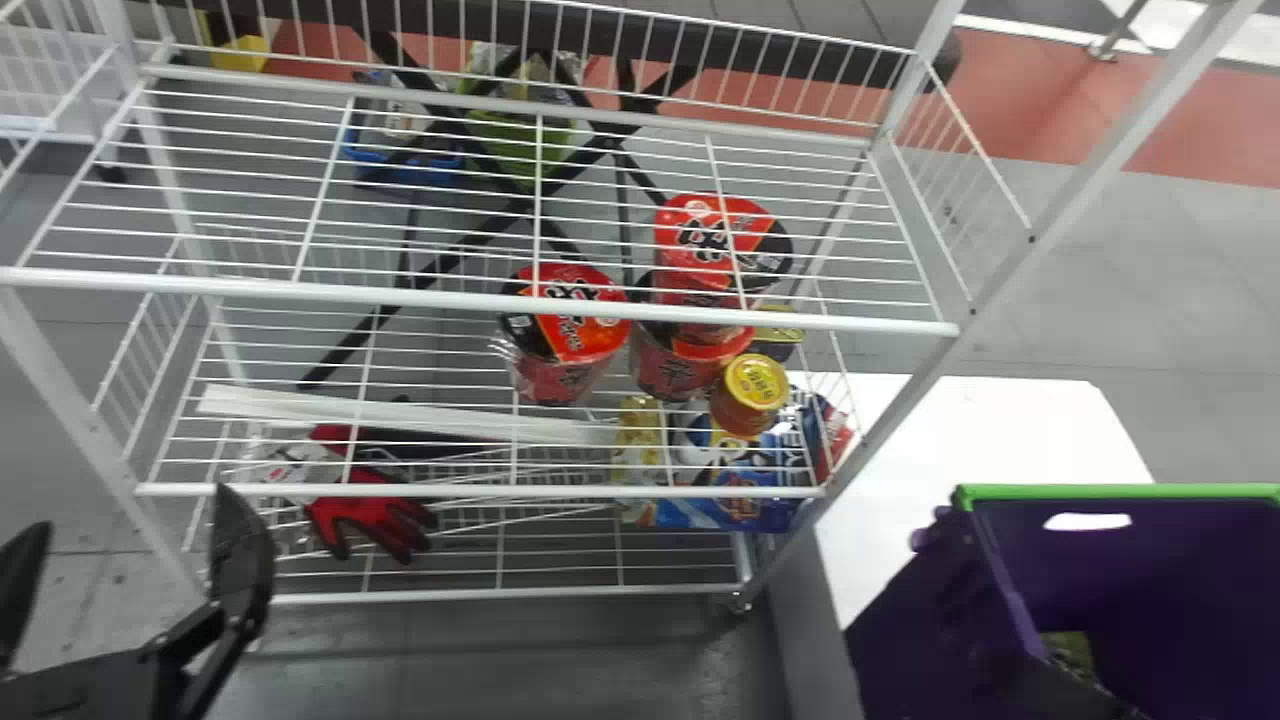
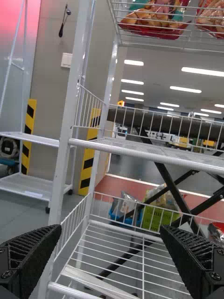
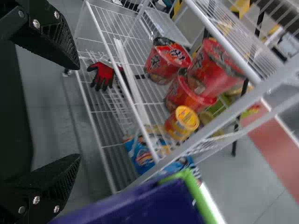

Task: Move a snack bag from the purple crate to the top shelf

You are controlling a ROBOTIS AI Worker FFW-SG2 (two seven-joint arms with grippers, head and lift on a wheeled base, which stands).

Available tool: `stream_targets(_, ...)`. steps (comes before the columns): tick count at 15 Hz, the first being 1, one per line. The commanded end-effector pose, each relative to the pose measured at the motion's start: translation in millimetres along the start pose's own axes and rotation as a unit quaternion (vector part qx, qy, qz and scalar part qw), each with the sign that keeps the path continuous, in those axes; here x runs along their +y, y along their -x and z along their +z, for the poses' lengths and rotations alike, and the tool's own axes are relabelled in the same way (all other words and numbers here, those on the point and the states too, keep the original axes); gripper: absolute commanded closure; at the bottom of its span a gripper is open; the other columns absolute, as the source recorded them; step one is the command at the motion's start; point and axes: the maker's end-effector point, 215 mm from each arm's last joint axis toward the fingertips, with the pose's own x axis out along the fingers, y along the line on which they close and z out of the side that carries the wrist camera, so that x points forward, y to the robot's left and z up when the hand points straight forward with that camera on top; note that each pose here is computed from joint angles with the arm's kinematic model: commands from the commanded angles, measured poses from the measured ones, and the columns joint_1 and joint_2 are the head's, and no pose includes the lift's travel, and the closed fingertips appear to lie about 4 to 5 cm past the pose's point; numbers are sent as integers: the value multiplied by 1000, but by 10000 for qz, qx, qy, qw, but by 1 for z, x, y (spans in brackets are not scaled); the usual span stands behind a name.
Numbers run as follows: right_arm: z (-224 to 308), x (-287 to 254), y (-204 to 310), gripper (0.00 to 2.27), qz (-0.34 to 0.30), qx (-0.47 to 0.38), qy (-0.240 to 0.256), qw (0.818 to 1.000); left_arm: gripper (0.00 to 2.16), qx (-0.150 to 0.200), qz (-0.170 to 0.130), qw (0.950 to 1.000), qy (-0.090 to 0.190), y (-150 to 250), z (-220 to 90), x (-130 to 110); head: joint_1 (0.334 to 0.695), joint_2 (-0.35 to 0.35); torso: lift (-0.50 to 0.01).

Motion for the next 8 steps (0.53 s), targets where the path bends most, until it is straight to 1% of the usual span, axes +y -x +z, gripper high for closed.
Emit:
stream_targets(1,48,-12,44,161,-130,-763,-97,9970,-2,12,-10,10000,-3,0,-1,2,695,-291,-453)
stream_targets(2,62,-20,63,161,-191,-1058,-158,9941,-2,1,-12,10000,4,0,0,2,695,-349,-453)
stream_targets(3,73,-31,80,161,-276,-1320,-252,9906,-2,7,-15,10000,15,0,0,2,695,-350,-453)
stream_targets(4,91,-46,101,161,-439,-1548,-234,9867,-2,28,-18,10000,2,0,-2,2,695,-350,-453)
stream_targets(6,108,-78,129,161,-890,-1736,-275,9804,-2,30,-11,10000,7,1,-3,3,695,-350,-453)
stream_targets(8,113,-113,143,164,-1169,-1754,-518,9762,-2,10,14,10000,22,1,-4,6,695,-350,-453)
